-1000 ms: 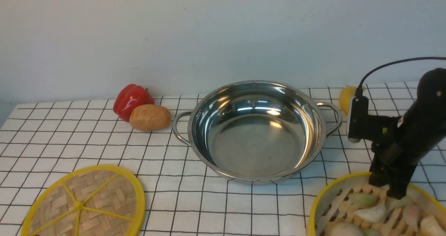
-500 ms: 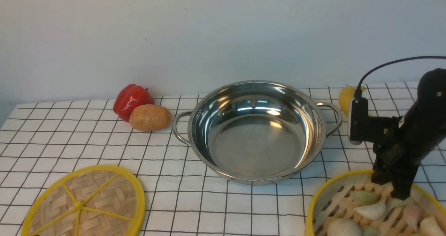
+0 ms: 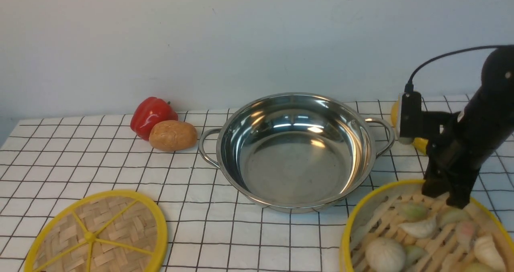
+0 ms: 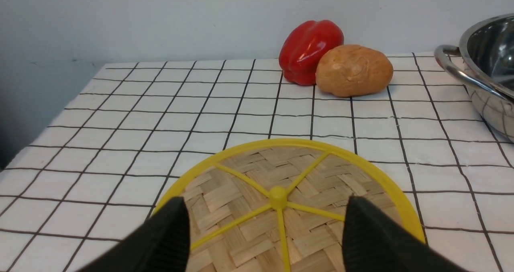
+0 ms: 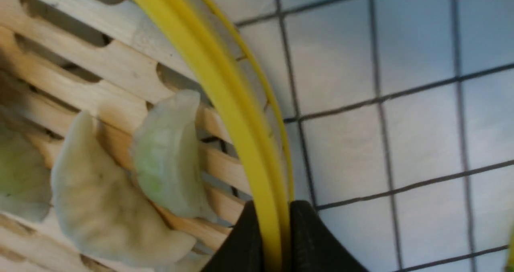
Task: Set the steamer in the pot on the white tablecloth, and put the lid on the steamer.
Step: 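Reach for and grasp the rim of the bamboo steamer holding the buns with the right gripper, then place the bamboo steamer basket of food into the steel pot with the right gripper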
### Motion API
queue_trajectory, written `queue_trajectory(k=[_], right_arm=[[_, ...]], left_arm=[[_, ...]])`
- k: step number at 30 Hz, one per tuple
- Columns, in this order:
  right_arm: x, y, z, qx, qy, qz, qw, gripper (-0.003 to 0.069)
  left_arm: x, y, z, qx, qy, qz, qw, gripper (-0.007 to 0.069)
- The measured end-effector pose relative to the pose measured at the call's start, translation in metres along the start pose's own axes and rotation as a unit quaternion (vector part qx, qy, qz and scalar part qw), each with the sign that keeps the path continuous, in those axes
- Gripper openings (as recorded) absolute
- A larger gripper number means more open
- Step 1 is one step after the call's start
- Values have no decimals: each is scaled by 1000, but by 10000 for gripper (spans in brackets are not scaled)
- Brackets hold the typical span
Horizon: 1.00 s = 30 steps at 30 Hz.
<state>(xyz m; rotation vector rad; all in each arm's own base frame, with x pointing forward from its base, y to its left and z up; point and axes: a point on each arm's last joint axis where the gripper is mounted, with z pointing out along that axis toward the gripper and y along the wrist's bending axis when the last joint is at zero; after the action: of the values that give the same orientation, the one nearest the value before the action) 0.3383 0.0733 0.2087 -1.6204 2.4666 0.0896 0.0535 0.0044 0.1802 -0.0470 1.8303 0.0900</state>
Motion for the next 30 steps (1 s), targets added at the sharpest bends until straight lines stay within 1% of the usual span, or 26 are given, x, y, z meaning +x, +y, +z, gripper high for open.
queue_trajectory(k=[2, 5, 20, 25, 30], right_arm=[[-5, -4, -11, -1, -5, -1, 1000, 83], [-6, -4, -14, -8, -5, -1, 1000, 82], [-8, 4, -15, -50, -10, 13, 999, 82], [-18, 12, -14, -50, -7, 3, 999, 82], [-48, 22, -26, -36, -22, -22, 999, 82]], left_arm=[[0, 0, 0, 0, 0, 0, 1000, 474], [0, 0, 0, 0, 0, 0, 1000, 474], [0, 0, 0, 0, 0, 0, 1000, 474], [0, 0, 0, 0, 0, 0, 1000, 474], [0, 0, 0, 0, 0, 0, 1000, 474]])
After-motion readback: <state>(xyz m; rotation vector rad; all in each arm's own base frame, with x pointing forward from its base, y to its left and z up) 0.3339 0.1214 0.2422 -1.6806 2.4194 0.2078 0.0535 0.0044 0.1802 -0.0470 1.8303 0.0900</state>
